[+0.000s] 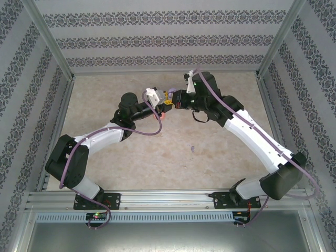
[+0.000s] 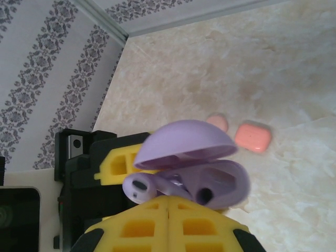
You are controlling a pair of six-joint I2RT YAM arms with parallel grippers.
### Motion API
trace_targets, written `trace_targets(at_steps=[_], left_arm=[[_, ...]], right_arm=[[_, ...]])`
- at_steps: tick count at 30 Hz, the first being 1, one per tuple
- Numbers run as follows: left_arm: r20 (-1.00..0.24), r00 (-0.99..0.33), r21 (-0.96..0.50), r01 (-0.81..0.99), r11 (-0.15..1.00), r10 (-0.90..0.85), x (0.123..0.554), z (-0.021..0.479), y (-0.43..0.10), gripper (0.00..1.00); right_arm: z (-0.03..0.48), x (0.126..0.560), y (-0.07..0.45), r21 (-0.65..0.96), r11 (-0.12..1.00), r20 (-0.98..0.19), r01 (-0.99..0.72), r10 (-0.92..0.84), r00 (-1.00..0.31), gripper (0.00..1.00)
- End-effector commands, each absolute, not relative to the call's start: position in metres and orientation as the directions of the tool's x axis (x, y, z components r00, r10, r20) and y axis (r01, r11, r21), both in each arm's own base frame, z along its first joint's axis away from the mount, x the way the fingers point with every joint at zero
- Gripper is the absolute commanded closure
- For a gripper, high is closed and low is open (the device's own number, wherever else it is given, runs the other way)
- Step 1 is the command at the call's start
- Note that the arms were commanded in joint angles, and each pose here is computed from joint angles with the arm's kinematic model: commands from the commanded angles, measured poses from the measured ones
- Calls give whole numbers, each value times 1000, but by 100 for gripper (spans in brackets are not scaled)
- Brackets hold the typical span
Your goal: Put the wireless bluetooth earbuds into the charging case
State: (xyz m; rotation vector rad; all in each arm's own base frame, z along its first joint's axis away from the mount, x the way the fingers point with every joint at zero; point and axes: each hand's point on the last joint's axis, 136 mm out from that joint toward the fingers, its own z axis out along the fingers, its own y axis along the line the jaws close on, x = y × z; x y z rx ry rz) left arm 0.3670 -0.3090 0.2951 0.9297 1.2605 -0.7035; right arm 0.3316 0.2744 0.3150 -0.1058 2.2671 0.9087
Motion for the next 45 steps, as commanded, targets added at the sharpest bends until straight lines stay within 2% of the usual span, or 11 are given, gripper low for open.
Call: trace_targets(at_steps=[1,13,26,29,31,33,37,45], left_arm=[[-971,238,230,867,442,40,362,307,-315,100],[-973,228,215,869,446,25,362,308,-315,100],[-979,200,193,868,457,34,366,295,-315,100],[-981,191,190,871,452,44,366,290,-316,100],[-982,184,186,872,453,50,367,288,-316,100],[-982,179,184,875,447,55,367,285,-316,100],[-984,165,176,879,442,64,366,280,-316,100],[-987,148,161,884,438,63,366,274,-317,100]], right_arm=[[321,329,286,575,740,-631,-348,130,-765,100],[315,328,275,564,762,-638,-318,157,-754,100],[350,327,243,562,763,-698,-318,231,-678,100],[344,327,240,541,780,-702,-317,210,-681,72],[339,327,243,546,775,-690,-319,200,-695,63],[332,328,247,556,769,-676,-316,196,-711,59],[322,330,257,575,756,-655,-312,196,-730,62],[333,325,271,590,730,-667,-344,201,-717,82]])
